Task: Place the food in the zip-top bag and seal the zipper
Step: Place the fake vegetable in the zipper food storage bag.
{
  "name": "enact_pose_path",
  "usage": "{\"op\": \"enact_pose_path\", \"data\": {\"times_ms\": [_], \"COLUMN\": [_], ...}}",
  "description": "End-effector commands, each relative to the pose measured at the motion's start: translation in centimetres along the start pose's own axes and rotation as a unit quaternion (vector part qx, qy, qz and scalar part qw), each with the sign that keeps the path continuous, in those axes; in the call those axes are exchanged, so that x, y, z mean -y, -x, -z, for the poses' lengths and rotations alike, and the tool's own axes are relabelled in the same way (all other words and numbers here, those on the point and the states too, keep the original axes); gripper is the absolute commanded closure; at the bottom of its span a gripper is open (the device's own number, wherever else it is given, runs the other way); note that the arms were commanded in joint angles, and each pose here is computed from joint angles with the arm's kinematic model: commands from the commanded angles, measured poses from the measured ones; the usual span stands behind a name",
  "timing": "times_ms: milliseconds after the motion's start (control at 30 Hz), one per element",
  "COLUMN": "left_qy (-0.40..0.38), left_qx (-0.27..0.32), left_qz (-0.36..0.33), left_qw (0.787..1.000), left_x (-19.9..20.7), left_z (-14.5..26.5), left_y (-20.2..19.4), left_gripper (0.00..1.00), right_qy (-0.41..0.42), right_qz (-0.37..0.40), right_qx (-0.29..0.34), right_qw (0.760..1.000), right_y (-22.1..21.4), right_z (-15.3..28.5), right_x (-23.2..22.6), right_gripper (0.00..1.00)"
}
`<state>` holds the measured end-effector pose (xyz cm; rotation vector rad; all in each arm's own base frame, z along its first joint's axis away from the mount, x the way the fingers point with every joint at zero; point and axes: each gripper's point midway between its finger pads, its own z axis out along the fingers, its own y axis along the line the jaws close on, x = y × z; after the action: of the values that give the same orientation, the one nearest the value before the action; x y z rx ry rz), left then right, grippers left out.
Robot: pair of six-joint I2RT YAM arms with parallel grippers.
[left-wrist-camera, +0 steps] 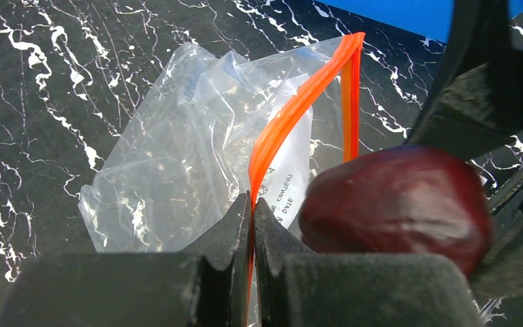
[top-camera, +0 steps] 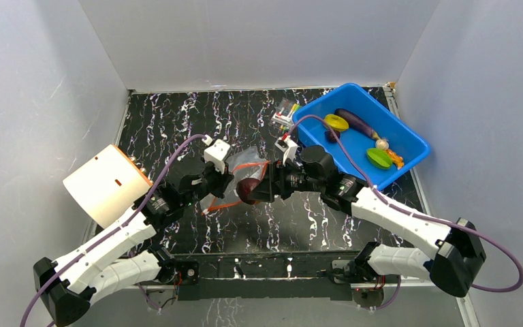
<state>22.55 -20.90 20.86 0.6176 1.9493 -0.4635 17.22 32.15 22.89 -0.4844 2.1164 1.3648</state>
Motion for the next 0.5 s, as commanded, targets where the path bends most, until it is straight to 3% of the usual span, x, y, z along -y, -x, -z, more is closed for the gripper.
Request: {"op": "enact_pose_path", "data": {"times_ms": [0,467], "left_qy": [-0.02,-0.039], "left_qx": [0.016,0.03], "left_qz": [-0.002,0.009], "left_qw": [1.0,0.999], "left_x": [0.6,1.3], "left_z": [0.4,0.8], "left_y": [0.7,1.4], "left_gripper": [1.0,1.0], "right_qy": [0.004,-0.06], "right_qz": [0.013,-0.028], "right_qx": [0.03,0.044], "right_qw": [0.999,0.997], "right_y": [2.0,2.4], "right_z": [-1.0,-2.2], "right_x": [-0.6,2.3], "right_gripper": [0.51,0.51]}}
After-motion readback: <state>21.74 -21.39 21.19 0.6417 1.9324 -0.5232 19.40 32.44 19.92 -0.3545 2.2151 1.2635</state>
